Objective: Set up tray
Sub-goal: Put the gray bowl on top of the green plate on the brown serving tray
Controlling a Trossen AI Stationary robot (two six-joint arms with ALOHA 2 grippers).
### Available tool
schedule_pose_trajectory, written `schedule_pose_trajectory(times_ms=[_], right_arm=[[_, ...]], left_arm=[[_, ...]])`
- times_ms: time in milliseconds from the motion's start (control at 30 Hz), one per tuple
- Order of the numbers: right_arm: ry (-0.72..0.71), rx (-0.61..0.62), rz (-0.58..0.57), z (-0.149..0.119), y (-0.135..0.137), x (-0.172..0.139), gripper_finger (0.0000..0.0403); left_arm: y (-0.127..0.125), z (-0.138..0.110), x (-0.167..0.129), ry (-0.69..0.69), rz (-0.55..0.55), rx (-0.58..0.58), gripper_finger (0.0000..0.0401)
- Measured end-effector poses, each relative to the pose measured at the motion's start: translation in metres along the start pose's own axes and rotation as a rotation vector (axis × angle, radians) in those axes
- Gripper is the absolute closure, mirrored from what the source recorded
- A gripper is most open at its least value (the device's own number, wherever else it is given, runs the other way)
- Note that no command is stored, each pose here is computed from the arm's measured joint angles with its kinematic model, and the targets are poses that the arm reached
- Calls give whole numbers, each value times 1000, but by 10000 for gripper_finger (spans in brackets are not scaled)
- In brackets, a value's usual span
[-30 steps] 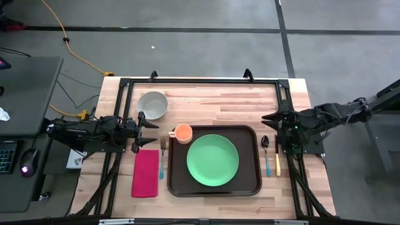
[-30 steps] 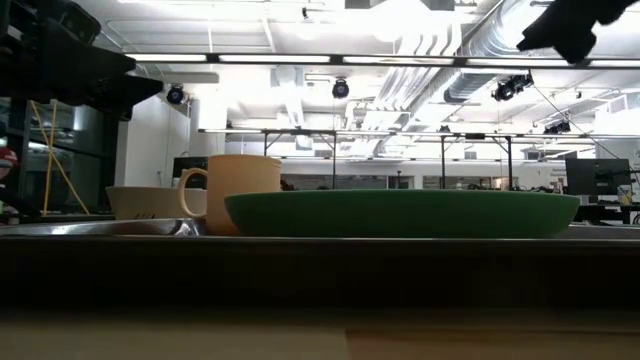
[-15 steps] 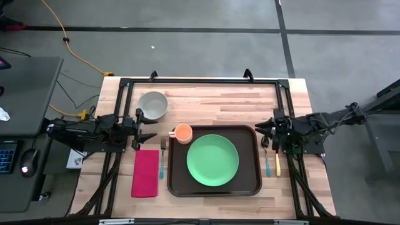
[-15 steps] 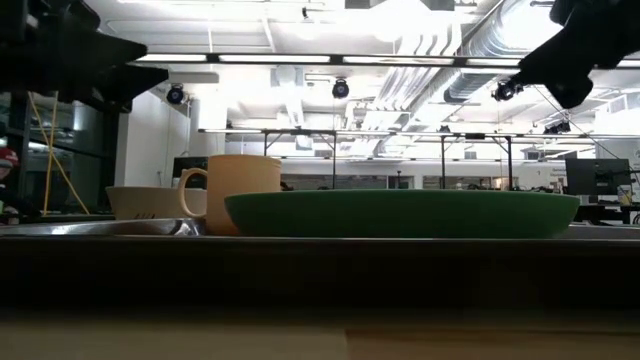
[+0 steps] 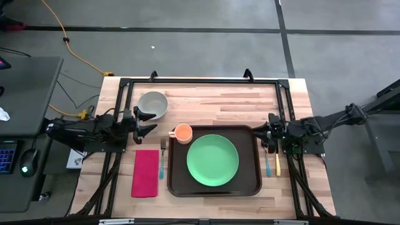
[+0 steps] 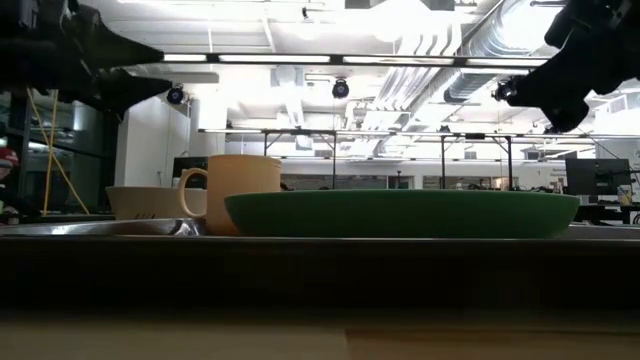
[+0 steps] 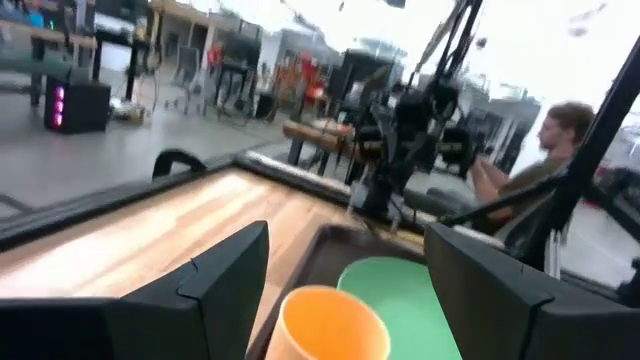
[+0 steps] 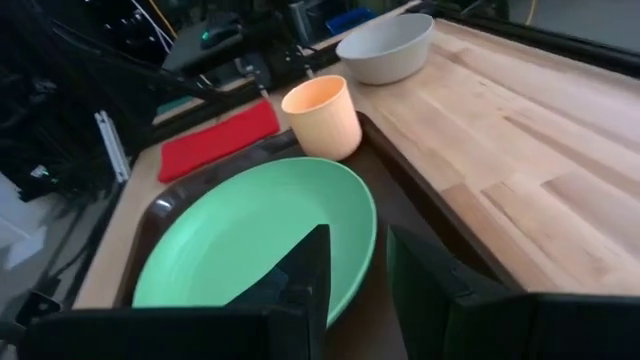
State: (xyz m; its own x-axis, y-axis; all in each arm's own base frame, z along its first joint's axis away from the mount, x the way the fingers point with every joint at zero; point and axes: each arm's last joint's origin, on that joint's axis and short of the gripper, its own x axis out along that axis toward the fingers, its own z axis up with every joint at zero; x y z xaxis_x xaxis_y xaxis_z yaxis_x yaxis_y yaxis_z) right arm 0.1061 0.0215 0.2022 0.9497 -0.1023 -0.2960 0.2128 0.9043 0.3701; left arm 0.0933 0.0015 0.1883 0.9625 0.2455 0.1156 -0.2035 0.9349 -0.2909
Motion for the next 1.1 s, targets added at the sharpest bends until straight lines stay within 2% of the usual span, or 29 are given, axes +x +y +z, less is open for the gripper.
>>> schedule_pose_trajectory(times_ms=[133,600,1100], right_arm=[[-5,34,21,-10,-3,6,325],[-30,61,35,-21,-6,12,325],[-28,61,38,-22,-6,12,325]], left_arm=[[-4,19,-2,17,21,-2,103],[-15,60,1,420,175,100,103],[-36,94,36,810,320,197,103]])
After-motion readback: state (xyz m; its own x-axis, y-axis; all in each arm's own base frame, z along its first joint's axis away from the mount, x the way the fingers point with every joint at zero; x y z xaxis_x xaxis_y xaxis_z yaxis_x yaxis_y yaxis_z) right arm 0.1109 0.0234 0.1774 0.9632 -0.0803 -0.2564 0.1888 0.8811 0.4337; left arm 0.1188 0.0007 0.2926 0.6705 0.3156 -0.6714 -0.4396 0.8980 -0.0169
